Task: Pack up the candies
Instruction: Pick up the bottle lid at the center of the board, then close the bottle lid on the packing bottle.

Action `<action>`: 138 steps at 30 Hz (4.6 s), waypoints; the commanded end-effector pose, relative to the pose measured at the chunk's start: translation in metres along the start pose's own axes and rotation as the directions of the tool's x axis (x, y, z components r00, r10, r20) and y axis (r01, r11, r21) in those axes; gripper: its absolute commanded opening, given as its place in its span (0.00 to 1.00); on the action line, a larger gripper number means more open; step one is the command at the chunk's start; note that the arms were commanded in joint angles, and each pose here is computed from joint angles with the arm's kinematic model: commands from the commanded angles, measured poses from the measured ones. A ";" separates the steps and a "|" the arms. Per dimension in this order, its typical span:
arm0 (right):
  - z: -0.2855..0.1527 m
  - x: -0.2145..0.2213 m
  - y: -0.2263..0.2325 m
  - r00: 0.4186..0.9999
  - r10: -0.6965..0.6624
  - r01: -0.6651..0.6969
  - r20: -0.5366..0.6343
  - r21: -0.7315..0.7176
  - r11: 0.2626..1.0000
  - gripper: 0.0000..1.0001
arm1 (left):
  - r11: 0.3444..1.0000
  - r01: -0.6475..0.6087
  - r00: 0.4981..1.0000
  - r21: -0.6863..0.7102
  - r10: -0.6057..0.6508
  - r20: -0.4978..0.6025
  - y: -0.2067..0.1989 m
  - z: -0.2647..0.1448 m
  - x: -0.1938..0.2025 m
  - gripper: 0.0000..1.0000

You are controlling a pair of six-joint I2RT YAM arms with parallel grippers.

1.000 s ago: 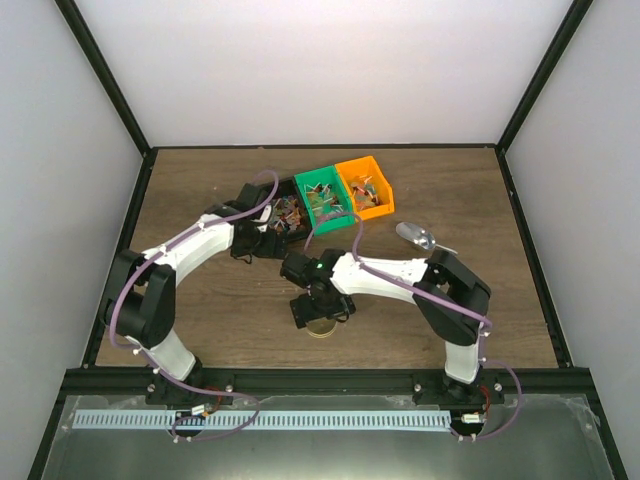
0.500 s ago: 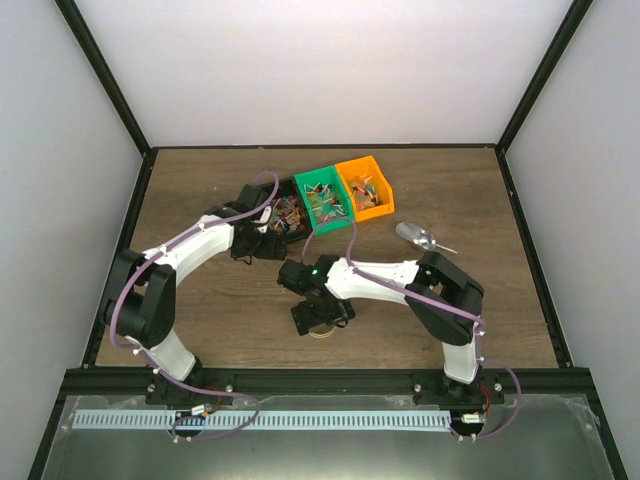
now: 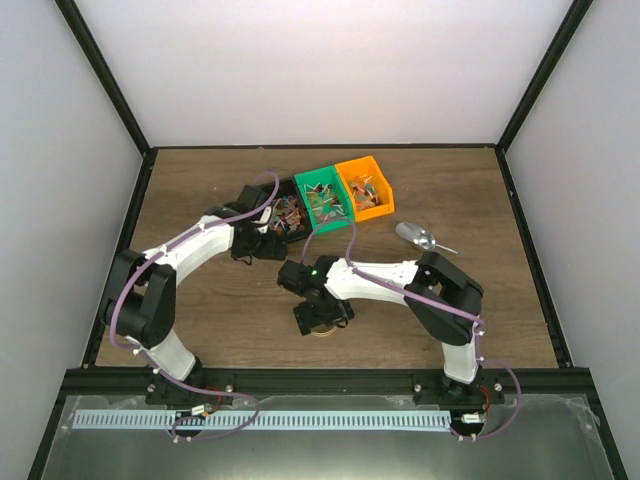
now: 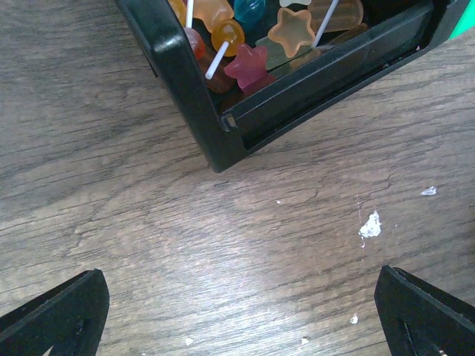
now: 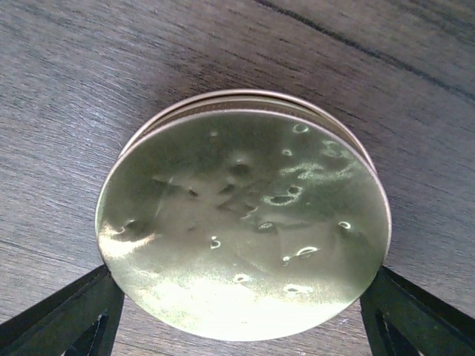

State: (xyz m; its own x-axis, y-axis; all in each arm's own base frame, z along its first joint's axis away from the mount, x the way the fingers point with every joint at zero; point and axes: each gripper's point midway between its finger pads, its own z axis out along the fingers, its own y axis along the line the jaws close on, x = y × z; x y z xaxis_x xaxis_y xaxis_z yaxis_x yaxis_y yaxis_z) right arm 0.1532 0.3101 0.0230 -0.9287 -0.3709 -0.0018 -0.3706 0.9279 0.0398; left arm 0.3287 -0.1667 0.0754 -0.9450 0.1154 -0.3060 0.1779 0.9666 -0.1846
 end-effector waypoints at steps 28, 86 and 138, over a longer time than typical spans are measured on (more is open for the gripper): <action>-0.097 -0.055 -0.005 0.983 0.028 -0.025 0.179 -0.019 0.999 0.83 | 1.000 0.007 1.000 -0.012 -0.007 -0.006 0.006 0.008 0.004 1.00; -0.079 -0.076 -0.110 0.972 0.176 -0.178 0.154 0.001 0.984 0.91 | 1.000 0.013 0.998 0.014 -0.012 -0.062 0.004 0.024 0.014 1.00; -0.069 -0.100 -0.110 0.962 0.197 -0.191 0.189 -0.049 0.980 0.22 | 0.999 0.027 0.996 0.031 -0.025 -0.088 0.003 0.025 0.025 1.00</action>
State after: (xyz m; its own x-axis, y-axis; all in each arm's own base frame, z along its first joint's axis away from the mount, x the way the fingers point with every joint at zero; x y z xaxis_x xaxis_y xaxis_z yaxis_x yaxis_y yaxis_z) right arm 0.2853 0.2432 0.0896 -0.9699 -0.1641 -0.1798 -0.1810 0.9801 0.0820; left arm 0.3099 -0.1683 0.0388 -0.9704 0.1259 -0.2060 0.1714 0.9602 -0.2205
